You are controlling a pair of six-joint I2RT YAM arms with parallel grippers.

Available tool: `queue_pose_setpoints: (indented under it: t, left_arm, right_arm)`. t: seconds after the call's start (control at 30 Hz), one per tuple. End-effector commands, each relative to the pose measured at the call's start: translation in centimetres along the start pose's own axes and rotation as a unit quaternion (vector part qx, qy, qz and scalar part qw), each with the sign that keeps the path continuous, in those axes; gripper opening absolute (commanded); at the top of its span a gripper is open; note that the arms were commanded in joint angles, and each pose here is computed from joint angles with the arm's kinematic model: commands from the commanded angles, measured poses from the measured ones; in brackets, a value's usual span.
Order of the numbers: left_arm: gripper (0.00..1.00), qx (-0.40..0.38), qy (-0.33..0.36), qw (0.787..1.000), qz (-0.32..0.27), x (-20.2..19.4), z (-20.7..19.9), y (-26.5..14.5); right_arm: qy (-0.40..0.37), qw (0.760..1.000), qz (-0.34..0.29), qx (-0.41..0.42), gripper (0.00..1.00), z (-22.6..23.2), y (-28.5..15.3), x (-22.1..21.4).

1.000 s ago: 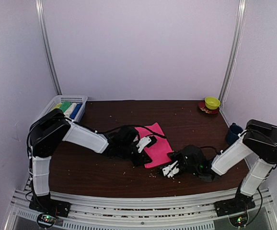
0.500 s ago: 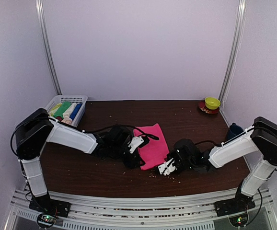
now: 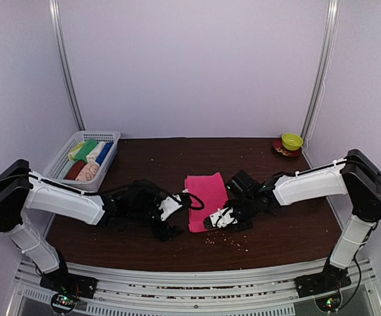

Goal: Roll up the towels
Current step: Roll the towel at the center of the board.

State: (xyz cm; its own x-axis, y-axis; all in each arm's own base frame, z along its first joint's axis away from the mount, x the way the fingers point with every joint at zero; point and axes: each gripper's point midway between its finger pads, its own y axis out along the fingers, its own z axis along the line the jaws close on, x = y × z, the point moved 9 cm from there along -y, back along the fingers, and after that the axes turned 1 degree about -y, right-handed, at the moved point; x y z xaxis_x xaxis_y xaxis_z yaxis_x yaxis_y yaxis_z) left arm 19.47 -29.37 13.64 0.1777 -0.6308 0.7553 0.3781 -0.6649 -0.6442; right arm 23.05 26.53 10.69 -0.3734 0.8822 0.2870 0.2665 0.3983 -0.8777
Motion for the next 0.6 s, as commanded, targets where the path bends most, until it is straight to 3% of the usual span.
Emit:
queue_pose_setpoints:
  t: [0.0,0.3,0.57]
  left_arm:
    - [0.77,0.005,0.086,0.996,-0.039,1.0,-1.8,0.6]
    - [0.78,0.006,0.127,0.988,-0.087,0.7,-2.7,1.3]
    - [0.74,0.002,0.141,0.987,-0.081,1.0,-2.7,3.5]
  right_arm:
    - [0.076,0.986,0.004,0.152,0.00,1.1,0.2,-0.5]
    - [0.152,0.953,-0.011,0.263,0.00,-0.8,0.5,-1.0]
    - [0.205,0.916,-0.013,0.344,0.00,-2.3,1.0,-2.3]
